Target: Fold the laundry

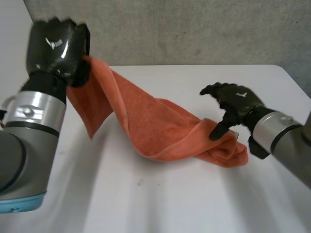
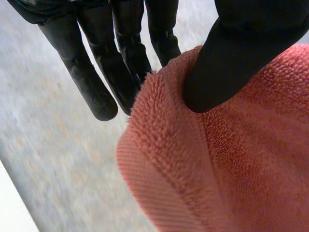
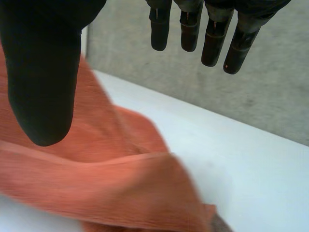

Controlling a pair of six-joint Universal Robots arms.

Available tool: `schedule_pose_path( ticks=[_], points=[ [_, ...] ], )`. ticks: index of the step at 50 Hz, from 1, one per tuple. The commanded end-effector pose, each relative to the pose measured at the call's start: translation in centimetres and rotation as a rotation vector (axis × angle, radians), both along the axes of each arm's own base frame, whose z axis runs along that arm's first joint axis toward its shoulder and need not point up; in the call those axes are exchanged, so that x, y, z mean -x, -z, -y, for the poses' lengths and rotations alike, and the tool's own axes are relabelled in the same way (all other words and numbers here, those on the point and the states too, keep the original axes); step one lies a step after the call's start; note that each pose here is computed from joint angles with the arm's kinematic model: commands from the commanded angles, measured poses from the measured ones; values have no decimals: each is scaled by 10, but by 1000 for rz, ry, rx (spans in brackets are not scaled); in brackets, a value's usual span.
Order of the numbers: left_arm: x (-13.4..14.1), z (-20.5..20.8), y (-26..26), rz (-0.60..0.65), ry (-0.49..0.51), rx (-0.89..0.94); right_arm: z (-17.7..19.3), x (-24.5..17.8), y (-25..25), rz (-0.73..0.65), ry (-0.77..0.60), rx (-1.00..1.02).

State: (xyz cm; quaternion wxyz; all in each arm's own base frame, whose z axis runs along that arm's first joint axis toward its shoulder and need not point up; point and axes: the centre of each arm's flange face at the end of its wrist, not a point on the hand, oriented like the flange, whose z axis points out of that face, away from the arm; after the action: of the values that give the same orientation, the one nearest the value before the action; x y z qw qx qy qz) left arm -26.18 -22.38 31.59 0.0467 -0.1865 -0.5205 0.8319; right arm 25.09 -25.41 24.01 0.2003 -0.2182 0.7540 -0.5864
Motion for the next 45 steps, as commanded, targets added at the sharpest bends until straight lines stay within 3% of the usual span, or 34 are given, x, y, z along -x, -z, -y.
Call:
schedule_pose_path(
  ticks=[1, 16, 21, 29, 39, 45],
  points=[
    [0, -22, -50, -42, 80, 153, 29, 22, -14, 8, 12, 39],
    [-3, -29, -58, -39, 83, 148, 65, 13, 17, -243, -195, 37],
    [-4, -29, -54, -33, 82, 134, 55, -15, 42, -255, -363, -86],
    [-5, -28, -53, -31, 79, 131, 40, -37, 67, -297, -467, -177],
    [-6, -26, -55, -30, 72, 136, 37, -45, 78, -316, -474, -193],
    [-10, -19, -53, -25, 50, 132, 53, -40, 64, -348, -368, -126]
  ],
)
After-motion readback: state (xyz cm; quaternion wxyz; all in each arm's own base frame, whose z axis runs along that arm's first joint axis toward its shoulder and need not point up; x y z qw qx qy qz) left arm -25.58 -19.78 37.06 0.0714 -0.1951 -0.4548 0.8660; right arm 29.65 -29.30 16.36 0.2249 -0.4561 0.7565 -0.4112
